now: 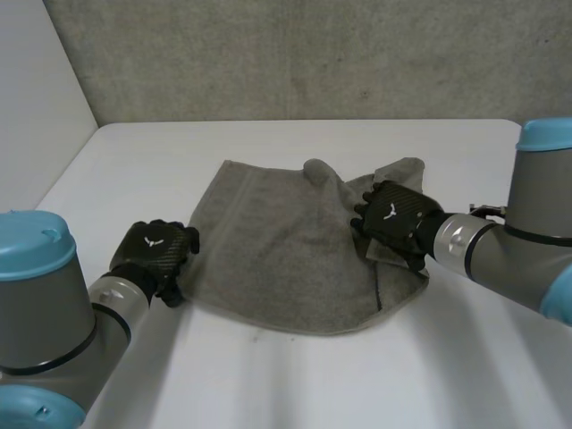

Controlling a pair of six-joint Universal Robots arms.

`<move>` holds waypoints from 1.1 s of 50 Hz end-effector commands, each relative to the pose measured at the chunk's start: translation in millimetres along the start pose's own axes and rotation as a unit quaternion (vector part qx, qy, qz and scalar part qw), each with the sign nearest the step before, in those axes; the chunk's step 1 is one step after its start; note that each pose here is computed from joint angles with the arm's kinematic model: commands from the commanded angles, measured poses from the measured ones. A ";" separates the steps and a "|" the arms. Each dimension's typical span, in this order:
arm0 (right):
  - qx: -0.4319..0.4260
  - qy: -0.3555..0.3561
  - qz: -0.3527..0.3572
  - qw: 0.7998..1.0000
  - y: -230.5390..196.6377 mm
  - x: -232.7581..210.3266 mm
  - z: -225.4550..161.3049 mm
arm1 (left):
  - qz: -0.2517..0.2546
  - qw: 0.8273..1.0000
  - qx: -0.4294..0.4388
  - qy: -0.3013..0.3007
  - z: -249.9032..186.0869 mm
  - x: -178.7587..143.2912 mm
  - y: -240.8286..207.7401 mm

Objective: Fold the towel.

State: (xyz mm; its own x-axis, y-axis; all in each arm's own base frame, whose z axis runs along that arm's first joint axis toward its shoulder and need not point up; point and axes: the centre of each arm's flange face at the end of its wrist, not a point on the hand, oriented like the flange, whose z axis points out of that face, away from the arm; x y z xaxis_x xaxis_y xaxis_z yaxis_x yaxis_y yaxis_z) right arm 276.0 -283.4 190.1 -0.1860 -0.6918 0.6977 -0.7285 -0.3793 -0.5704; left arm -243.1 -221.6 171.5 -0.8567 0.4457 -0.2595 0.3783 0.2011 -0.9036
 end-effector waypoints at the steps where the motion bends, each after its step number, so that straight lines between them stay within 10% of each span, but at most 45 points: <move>1: -0.002 -0.022 -0.055 0.998 18.9 -12.2 28.3 | -0.002 1.000 -0.009 -0.002 -5.1 -0.7 5.5; 25: 0.005 0.035 -0.084 0.996 23.3 11.3 36.6 | -0.003 1.000 -0.012 -0.002 -3.8 -1.3 7.7; 34: 0.011 0.108 0.116 0.987 24.9 61.6 -1.3 | -0.005 1.000 -0.016 -0.002 5.6 -0.7 14.2; 42: 0.030 0.169 0.310 0.935 36.8 88.3 -40.6 | -0.018 0.999 -0.039 0.000 26.2 0.1 29.0; 55: 0.026 0.243 0.399 0.884 66.4 111.4 -68.0 | -0.023 0.999 -0.024 -0.019 59.0 -7.7 35.7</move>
State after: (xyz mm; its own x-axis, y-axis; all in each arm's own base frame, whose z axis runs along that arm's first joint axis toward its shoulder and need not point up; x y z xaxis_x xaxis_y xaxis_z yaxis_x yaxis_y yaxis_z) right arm 183.3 -335.8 255.9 -0.8488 -0.4899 0.1990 -0.2610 0.0608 -0.9634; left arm -243.6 -255.1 123.7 -0.8769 0.4229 -0.2284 0.3686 0.2870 -0.8842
